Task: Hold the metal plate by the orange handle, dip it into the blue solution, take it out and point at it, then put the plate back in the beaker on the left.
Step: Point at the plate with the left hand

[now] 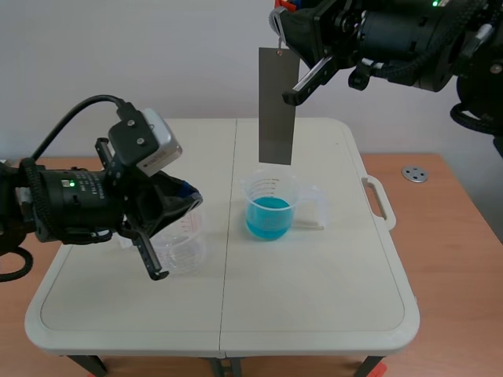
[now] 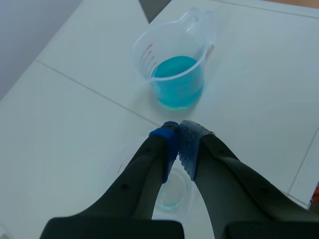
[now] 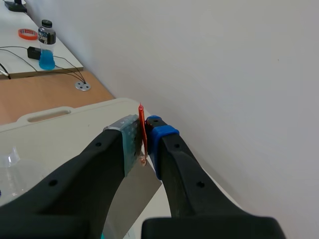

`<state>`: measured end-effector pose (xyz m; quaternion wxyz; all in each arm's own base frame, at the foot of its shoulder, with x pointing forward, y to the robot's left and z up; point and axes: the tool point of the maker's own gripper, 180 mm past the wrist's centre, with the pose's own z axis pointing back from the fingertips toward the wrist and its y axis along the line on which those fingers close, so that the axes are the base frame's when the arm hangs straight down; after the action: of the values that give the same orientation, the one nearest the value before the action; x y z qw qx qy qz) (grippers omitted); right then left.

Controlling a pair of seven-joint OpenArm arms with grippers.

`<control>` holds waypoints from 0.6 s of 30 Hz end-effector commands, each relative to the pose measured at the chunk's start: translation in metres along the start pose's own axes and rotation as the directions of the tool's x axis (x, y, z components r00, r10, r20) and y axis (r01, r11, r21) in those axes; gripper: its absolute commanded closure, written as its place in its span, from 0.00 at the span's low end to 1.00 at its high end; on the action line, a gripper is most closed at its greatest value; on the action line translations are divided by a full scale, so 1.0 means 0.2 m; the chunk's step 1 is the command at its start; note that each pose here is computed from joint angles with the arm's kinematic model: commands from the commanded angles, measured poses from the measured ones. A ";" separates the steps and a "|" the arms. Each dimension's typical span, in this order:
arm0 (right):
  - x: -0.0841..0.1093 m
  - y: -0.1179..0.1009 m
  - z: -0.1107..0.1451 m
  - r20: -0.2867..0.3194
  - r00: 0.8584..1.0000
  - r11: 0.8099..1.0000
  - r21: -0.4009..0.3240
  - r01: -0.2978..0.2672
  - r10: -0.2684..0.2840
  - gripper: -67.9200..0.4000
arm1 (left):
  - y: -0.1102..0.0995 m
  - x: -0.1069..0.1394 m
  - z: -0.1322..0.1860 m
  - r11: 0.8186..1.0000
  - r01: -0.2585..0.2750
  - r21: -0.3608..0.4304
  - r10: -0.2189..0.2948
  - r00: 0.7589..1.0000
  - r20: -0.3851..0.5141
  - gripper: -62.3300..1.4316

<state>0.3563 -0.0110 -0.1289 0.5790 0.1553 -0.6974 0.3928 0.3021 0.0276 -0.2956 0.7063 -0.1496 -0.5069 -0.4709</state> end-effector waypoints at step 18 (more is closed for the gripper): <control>0.12 -0.04 0.00 0.072 0.997 1.000 -0.014 -0.014 0.015 0.97 | 0.12 0.29 -0.33 0.999 -0.038 0.022 0.035 0.990 0.135 0.94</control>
<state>0.3558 -0.0105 -0.1278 0.5782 0.1602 -0.6985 0.3901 0.3579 -0.0319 -0.2818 0.6916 -0.1787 -0.5398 -0.4454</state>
